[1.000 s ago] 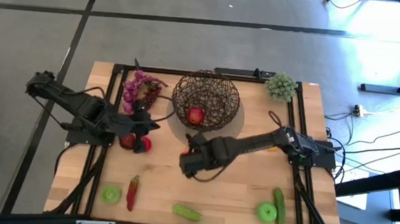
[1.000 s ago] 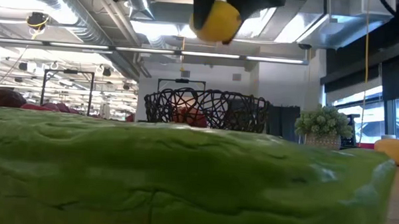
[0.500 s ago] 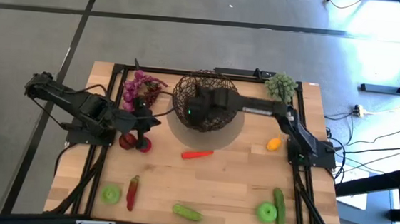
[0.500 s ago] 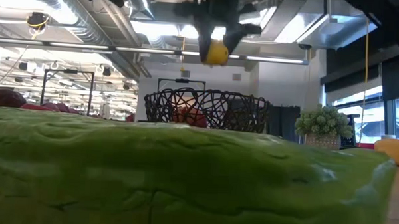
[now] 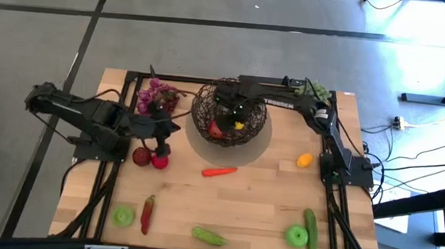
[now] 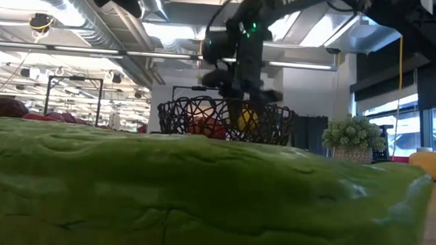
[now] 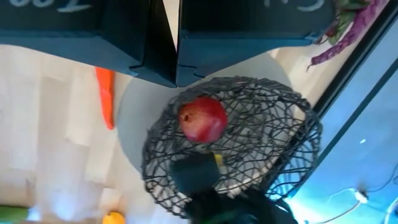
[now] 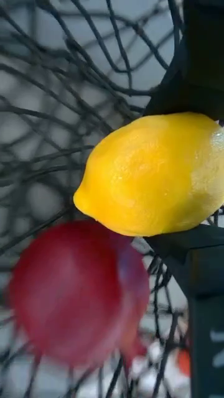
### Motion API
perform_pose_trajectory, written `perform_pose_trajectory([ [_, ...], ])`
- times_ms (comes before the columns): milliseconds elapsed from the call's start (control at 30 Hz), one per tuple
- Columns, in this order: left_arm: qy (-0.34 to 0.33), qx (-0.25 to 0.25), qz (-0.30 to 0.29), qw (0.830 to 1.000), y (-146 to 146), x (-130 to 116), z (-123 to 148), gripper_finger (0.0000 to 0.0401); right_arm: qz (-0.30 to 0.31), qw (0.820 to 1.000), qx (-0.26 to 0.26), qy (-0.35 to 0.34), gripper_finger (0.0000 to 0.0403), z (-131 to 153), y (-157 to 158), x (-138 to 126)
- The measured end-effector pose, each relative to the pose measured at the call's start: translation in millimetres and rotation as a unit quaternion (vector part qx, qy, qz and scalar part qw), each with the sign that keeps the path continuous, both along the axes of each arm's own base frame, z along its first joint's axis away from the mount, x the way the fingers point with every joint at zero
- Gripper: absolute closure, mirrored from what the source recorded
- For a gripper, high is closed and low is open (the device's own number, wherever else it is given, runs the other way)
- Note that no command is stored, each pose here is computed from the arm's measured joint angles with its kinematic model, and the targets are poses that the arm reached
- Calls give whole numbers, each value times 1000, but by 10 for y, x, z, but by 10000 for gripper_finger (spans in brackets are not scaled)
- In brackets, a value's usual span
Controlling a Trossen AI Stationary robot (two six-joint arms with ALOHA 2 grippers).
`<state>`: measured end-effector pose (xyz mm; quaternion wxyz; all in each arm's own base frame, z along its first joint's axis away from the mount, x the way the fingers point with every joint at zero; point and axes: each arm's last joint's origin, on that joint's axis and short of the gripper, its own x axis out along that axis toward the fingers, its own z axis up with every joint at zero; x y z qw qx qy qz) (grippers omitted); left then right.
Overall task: Build produce basket
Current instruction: Put the bottom lemon into the wire basket
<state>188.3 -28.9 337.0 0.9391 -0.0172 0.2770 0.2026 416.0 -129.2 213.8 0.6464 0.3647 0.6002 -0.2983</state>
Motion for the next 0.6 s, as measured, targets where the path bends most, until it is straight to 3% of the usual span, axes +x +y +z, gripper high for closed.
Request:
perform_pose_trajectory([
  [167, 0, 0, 19, 1000, 73, 10, 1, 401, -16, 999, 22, 18, 213, -293, 22, -65],
  [433, 1, 2, 42, 999, 163, 18, 1, 401, -13, 999, 37, -23, 212, -497, 112, -6],
  [600, 1, 2, 47, 999, 185, 19, 1, 401, -7, 998, 48, -48, 182, -587, 132, 12],
])
